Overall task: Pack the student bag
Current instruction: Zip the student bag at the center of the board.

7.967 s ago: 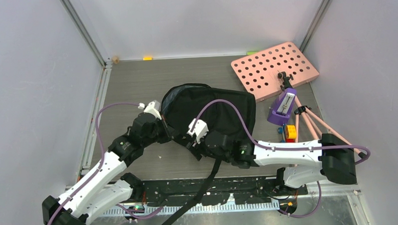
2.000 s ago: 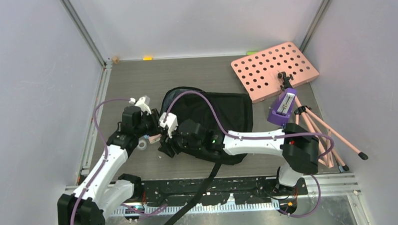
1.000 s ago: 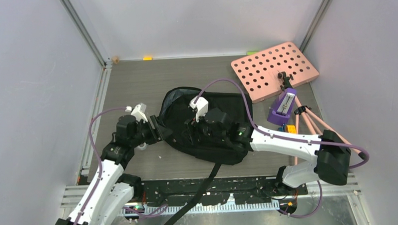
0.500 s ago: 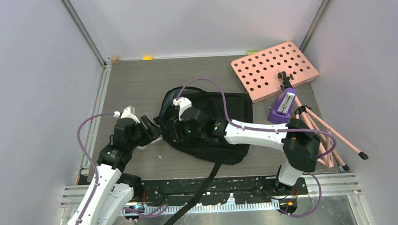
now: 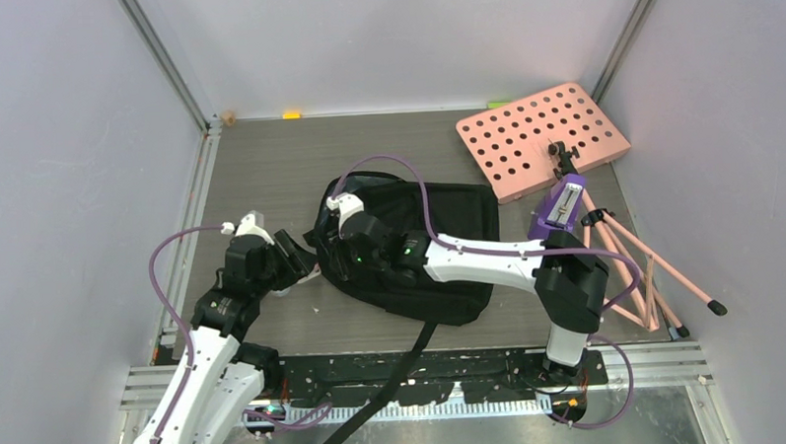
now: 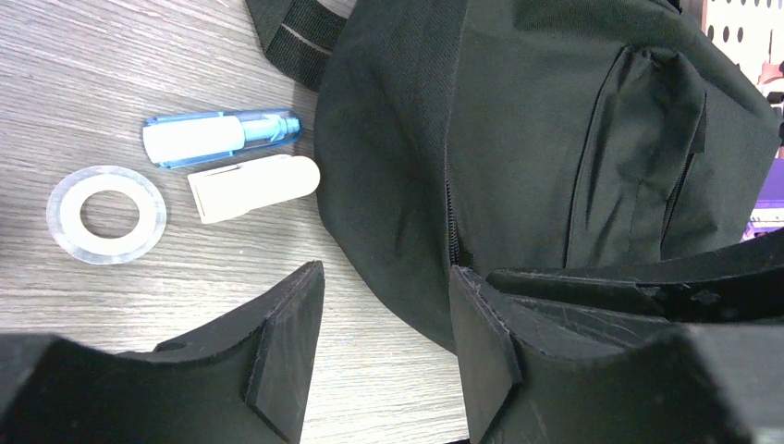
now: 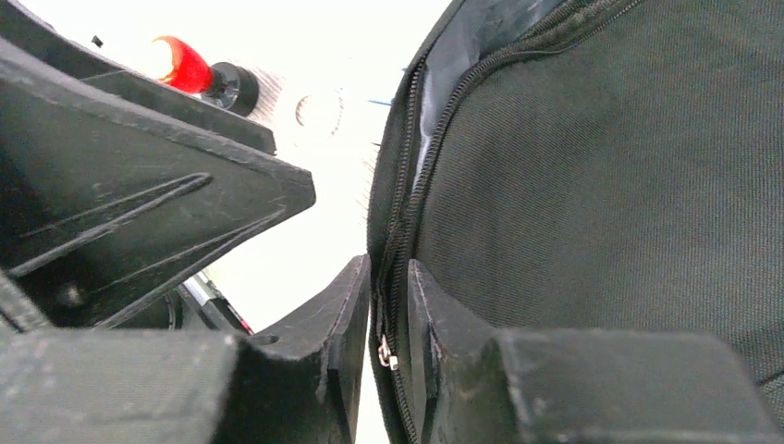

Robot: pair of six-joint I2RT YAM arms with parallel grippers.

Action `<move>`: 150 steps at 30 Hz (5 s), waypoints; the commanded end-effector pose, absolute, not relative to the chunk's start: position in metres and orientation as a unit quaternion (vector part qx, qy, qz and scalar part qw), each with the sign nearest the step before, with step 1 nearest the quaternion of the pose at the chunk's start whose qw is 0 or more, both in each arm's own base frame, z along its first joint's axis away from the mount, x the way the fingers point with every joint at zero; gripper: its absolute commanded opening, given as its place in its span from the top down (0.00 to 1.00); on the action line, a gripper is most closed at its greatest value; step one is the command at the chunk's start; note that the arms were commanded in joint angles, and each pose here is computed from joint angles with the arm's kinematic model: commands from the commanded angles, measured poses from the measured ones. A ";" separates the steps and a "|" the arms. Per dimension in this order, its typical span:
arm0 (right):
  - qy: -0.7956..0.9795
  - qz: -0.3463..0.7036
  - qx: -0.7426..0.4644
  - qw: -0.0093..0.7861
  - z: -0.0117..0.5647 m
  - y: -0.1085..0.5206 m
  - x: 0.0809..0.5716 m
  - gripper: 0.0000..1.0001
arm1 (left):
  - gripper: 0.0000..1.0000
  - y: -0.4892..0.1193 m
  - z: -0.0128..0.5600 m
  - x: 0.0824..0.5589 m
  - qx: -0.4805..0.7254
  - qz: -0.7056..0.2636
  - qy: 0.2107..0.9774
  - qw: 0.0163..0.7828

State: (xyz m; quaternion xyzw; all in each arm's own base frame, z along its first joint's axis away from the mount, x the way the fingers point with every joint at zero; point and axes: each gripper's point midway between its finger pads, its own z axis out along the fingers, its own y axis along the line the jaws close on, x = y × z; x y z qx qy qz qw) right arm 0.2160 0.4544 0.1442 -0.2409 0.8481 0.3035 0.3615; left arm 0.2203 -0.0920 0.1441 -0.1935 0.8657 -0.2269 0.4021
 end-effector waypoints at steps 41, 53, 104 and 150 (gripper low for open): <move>0.738 0.439 -0.264 0.439 0.209 0.461 0.188 1.00 | 0.52 -0.137 0.203 0.213 -0.125 -0.383 0.802 0.441; 0.729 0.451 -0.261 0.444 0.209 0.459 0.185 1.00 | 0.65 -0.137 0.172 0.211 -0.186 -0.384 0.816 0.391; 0.752 0.272 -0.361 0.480 0.155 0.410 0.193 0.37 | 1.00 -0.144 0.165 0.216 -0.215 -0.403 0.813 0.362; 0.739 0.242 -0.419 0.469 0.157 0.391 0.143 1.00 | 1.00 -0.089 0.206 0.303 -0.120 -0.207 0.877 0.417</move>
